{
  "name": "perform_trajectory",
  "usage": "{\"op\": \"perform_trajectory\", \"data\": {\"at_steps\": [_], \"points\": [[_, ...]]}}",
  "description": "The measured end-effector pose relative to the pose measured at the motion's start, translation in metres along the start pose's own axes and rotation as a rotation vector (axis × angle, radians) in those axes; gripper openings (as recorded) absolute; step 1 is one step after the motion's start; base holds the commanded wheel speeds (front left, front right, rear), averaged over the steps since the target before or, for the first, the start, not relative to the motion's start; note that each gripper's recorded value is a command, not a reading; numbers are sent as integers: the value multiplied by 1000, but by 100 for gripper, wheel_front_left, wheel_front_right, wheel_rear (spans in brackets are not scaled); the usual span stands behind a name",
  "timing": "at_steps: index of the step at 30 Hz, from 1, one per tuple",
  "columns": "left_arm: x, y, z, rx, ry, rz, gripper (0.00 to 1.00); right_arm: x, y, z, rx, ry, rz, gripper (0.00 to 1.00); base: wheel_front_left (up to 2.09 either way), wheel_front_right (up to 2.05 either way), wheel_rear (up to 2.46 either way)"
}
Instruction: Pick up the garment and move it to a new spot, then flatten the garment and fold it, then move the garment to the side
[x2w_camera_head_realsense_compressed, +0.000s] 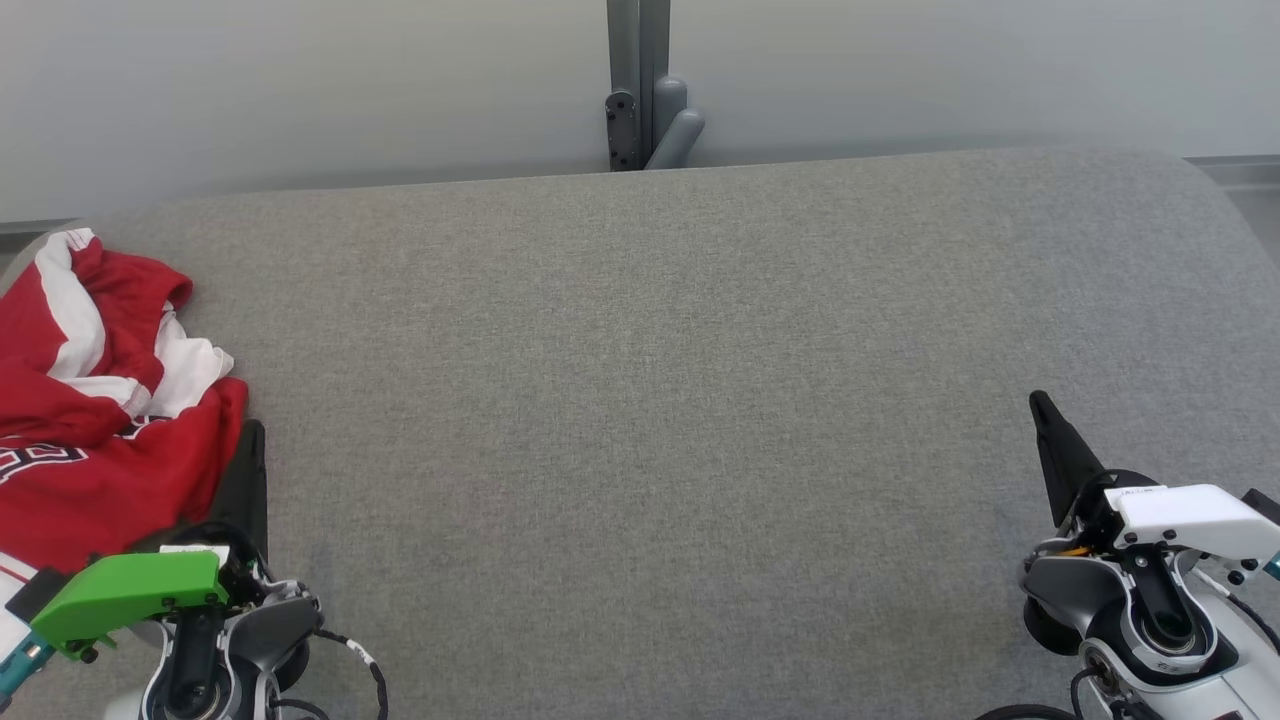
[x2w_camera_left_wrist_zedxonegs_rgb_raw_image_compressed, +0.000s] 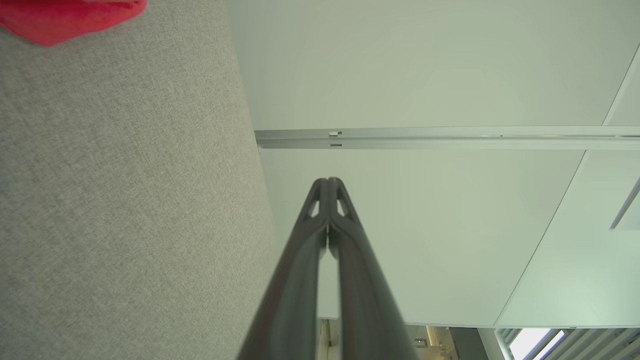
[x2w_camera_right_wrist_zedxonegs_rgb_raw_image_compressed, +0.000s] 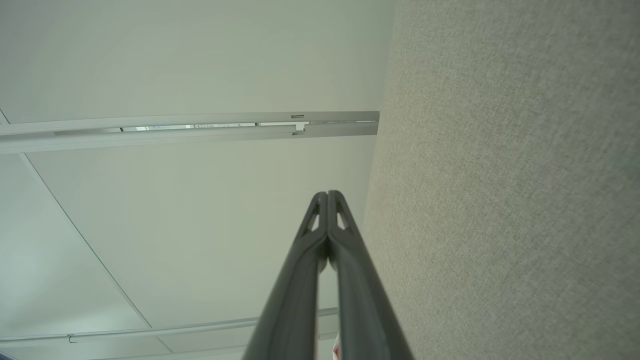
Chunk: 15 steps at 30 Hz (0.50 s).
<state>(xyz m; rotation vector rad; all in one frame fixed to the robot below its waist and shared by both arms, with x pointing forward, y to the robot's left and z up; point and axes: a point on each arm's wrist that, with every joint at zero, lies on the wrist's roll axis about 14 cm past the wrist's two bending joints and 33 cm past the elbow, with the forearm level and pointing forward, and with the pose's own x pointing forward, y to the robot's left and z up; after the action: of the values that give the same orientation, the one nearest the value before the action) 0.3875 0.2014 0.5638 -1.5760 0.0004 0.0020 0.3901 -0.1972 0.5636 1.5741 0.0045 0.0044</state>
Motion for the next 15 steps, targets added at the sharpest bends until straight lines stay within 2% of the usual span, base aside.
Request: {"op": "perform_trajectory", "data": {"at_steps": [15], "points": [[0,0,0,0,0,0,0,0,0,0,0,0,0,0,0,0,0]]}}
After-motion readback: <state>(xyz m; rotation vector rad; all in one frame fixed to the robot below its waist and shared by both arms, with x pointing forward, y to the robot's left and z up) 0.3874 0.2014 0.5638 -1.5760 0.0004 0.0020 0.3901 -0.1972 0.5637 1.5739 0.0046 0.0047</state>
